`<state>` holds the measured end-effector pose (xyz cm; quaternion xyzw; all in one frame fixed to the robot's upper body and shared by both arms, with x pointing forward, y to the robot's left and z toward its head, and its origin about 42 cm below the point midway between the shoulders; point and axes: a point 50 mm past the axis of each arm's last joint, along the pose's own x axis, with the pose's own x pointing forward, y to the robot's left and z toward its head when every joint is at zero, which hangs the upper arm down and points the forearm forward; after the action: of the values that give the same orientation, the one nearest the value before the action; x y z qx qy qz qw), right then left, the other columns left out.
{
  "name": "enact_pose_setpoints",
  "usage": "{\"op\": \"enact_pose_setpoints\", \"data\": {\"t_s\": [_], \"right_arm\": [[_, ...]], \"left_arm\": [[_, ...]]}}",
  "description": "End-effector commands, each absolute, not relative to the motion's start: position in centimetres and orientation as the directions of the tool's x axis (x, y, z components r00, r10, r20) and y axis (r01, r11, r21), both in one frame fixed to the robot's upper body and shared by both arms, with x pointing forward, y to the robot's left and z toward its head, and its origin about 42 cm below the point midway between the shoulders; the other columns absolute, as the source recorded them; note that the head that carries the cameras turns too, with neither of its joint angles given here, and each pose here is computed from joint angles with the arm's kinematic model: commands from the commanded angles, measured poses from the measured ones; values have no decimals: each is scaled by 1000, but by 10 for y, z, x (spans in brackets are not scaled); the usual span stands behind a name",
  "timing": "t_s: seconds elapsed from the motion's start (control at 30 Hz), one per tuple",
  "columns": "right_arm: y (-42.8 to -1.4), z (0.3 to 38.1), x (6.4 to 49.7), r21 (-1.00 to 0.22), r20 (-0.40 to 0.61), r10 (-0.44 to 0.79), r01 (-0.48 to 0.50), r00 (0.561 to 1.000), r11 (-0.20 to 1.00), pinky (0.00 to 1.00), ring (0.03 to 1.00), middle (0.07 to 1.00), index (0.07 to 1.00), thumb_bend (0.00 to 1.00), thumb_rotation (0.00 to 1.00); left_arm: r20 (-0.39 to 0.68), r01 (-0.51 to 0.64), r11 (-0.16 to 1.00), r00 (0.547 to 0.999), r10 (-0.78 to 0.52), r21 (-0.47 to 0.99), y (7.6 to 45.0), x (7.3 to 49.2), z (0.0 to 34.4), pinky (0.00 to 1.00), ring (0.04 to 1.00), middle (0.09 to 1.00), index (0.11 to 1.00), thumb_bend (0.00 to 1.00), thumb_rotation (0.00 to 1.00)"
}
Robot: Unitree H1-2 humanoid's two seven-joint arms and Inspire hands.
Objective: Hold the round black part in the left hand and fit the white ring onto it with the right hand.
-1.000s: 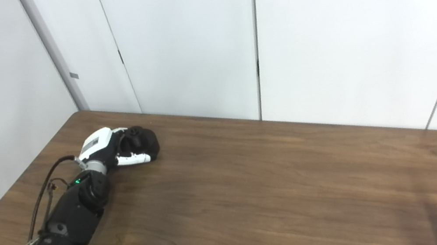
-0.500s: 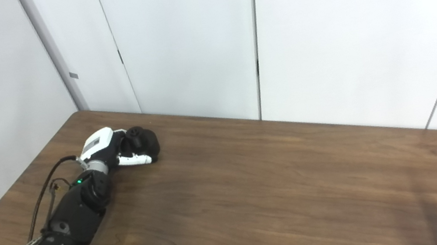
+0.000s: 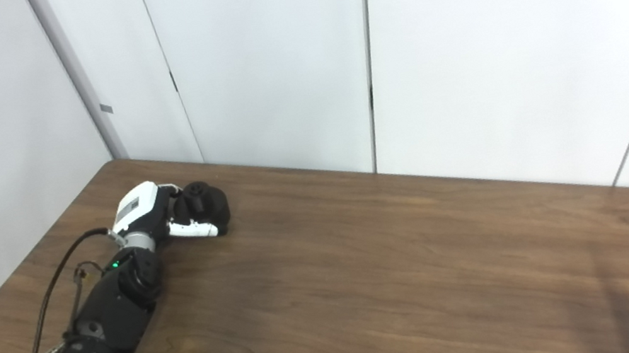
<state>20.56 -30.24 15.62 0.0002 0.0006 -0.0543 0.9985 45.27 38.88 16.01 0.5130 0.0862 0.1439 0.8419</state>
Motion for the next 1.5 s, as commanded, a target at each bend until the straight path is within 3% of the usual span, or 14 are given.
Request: {"op": "enact_pose_setpoints", "data": {"t_s": [0.0,0.1,0.2,0.33,0.77,1.0,1.2,1.47], "right_arm": [[-303,149,170,-11,-45,-117,117,992,993,1000,1000,949,970,668,1000],[-303,150,171,-12,-45,-109,109,993,994,1000,1000,948,973,656,1000],[-304,151,172,-7,-39,-76,76,996,997,1000,1000,990,997,742,1000],[-302,156,172,8,-39,-78,78,996,997,1000,1000,998,1000,771,1000],[-283,172,172,36,-59,-112,114,992,993,1000,1000,1000,1000,629,1000],[-279,173,173,33,-59,-119,121,991,992,1000,1000,987,1000,522,1000],[-275,173,174,19,-60,-130,131,990,991,1000,997,963,998,511,1000],[-269,173,177,26,-58,-128,130,990,991,1000,970,951,978,512,1000]], "left_arm": [[125,-263,417,936,330,870,393,466,191,954,907,781,479,528,52],[123,-256,411,938,323,875,393,466,189,906,890,767,479,524,50],[113,-242,405,942,316,882,393,465,188,854,880,763,479,525,51],[97,-231,417,943,318,879,392,464,189,821,880,764,480,525,52],[79,-176,484,974,214,857,371,435,204,883,871,761,482,522,55],[98,-118,517,993,65,848,327,403,215,821,852,768,482,521,58],[86,-22,547,992,-93,837,283,371,225,790,855,788,483,521,58],[57,98,570,967,-247,816,234,332,226,832,885,795,483,520,59]]}}
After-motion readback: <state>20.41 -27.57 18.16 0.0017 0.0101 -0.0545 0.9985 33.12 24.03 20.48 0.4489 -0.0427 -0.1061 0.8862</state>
